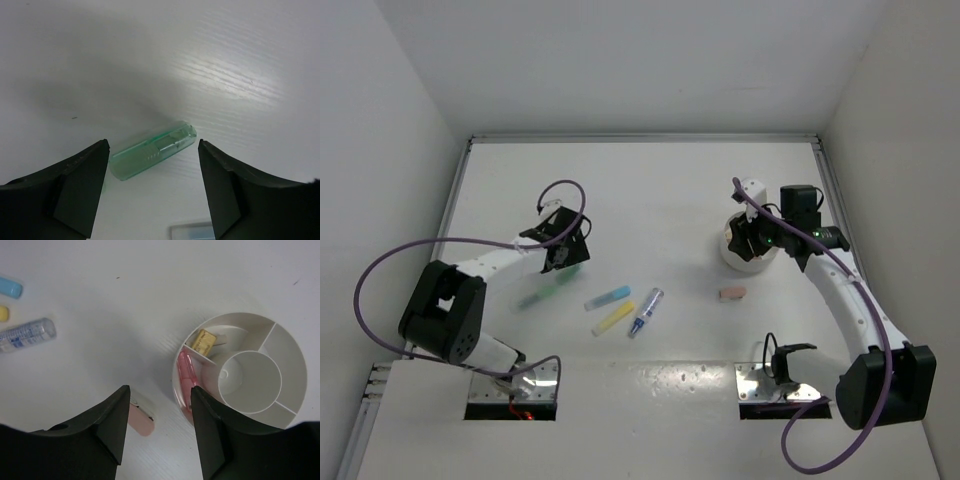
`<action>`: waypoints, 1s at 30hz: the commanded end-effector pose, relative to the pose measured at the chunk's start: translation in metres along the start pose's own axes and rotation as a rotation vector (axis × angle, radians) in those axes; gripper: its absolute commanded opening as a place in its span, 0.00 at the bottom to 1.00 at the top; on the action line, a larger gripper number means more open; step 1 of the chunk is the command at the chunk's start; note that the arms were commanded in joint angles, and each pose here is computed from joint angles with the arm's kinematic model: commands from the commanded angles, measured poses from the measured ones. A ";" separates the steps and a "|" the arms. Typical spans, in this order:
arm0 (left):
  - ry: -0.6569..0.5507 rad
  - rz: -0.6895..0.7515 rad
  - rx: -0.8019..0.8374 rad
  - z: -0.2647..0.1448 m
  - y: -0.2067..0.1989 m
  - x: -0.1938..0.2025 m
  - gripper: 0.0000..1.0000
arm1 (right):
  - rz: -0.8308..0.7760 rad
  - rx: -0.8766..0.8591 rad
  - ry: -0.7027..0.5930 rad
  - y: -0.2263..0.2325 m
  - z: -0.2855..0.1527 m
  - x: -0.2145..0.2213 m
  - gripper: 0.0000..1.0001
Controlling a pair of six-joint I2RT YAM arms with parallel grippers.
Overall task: Sort the stationery into containers
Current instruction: Pick up the stationery from the center of the board.
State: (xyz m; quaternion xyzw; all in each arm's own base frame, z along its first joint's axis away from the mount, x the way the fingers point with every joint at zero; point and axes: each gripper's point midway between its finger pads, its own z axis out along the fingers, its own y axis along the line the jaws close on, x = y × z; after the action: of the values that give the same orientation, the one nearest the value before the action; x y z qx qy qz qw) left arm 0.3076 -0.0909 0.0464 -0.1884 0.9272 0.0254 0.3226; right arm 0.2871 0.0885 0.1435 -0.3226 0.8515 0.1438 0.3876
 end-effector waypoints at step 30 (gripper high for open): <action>0.158 0.425 0.108 0.032 -0.017 0.024 0.43 | -0.065 0.023 -0.111 -0.002 -0.016 -0.036 0.54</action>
State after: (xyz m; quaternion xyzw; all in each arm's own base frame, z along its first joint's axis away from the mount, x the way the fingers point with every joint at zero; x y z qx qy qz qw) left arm 0.3155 -0.1099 0.0092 0.0173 0.9659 0.0204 0.2575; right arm 0.2870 0.0878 0.1486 -0.3244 0.8476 0.1393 0.3962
